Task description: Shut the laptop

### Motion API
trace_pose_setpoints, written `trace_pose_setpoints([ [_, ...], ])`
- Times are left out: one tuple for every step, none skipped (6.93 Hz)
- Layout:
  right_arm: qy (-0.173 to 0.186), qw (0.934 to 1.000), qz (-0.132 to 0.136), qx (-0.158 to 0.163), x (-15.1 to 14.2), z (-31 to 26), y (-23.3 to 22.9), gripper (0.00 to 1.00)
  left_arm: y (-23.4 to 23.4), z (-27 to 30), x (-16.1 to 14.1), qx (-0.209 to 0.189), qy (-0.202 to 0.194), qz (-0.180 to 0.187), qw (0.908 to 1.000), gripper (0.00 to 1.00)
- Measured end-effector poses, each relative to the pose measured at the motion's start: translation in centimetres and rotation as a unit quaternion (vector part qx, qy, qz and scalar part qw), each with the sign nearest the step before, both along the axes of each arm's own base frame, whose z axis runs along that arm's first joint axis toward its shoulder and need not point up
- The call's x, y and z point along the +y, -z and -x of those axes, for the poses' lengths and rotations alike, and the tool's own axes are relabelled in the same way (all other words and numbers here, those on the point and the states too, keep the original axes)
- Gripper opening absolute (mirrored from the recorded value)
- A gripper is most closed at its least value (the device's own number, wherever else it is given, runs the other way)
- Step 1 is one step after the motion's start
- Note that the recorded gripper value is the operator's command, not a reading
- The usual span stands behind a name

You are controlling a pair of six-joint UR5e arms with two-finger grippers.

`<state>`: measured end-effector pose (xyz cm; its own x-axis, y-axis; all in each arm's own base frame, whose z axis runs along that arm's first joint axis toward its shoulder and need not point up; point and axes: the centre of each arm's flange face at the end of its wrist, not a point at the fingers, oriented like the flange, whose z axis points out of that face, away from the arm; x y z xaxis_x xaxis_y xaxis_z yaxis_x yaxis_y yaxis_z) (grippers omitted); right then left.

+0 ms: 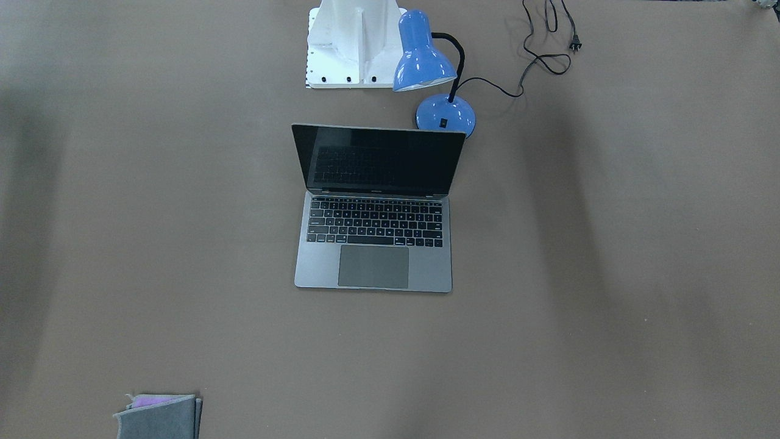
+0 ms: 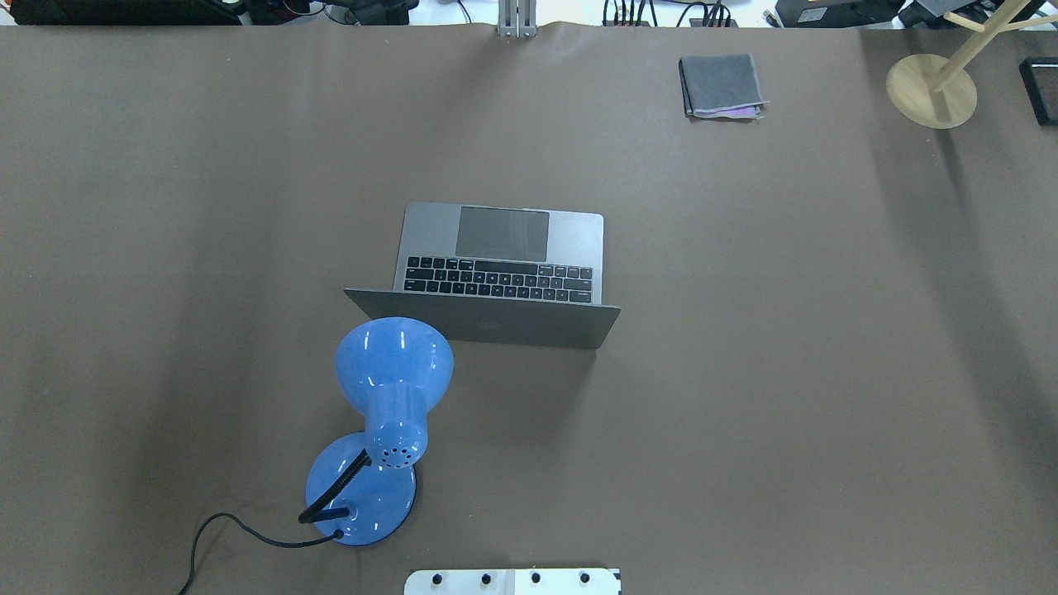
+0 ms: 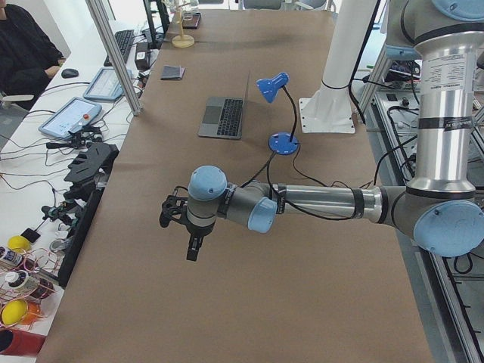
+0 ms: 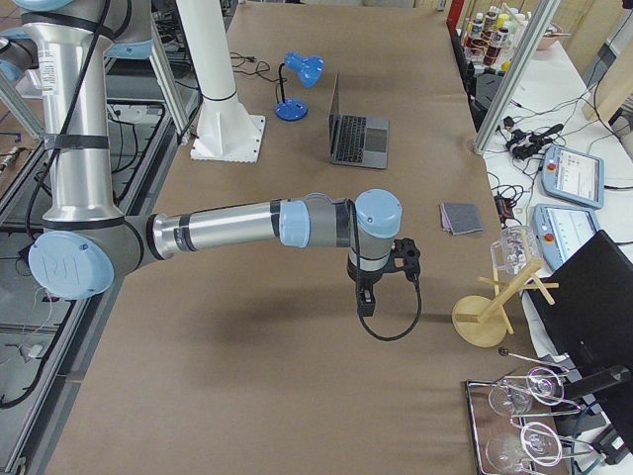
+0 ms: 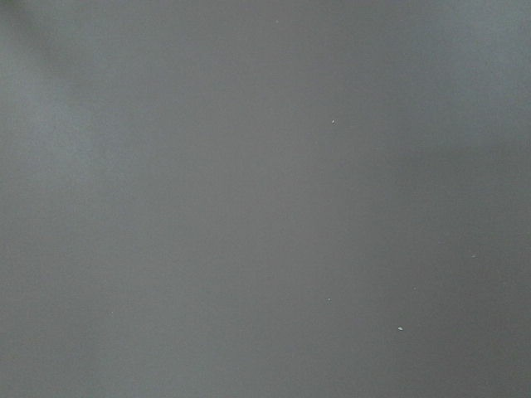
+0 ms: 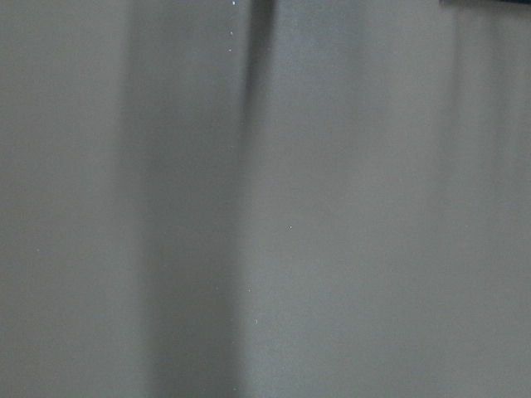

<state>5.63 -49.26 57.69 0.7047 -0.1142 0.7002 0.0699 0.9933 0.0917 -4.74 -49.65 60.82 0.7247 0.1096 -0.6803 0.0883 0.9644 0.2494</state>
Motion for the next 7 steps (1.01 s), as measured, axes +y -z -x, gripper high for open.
trace_pose_setpoints([
  [0.000,1.0000,-0.004,-0.003,-0.5,0.3,0.7,0.98,1.4,-0.3,-1.1,0.012,0.001,-0.004,0.9999,0.95],
  [-0.004,0.9998,-0.004,-0.017,-1.7,1.5,2.4,0.71,3.6,-1.2,-3.0,0.030,0.003,0.003,0.9995,0.72],
  [-0.006,0.9992,0.004,-0.039,-3.0,4.5,5.0,0.47,6.4,-3.2,-4.8,0.061,0.001,0.024,0.9979,0.41],
  [-0.003,0.9983,0.014,-0.057,-3.4,9.2,8.1,0.21,9.0,-6.4,-5.7,0.095,-0.010,0.049,0.9942,0.13],
  [-0.001,0.9971,0.023,-0.073,-2.8,13.8,11.2,0.00,11.7,-10.3,-5.7,0.121,-0.025,0.072,0.9897,0.00],
  [0.006,0.9947,0.035,-0.097,-1.4,17.8,14.2,0.00,14.4,-13.5,-5.0,0.138,-0.039,0.082,0.9863,0.00],
  [0.028,0.9905,0.048,-0.126,0.4,21.1,16.8,0.00,17.1,-16.4,-3.9,0.152,-0.053,0.090,0.9828,0.00],
])
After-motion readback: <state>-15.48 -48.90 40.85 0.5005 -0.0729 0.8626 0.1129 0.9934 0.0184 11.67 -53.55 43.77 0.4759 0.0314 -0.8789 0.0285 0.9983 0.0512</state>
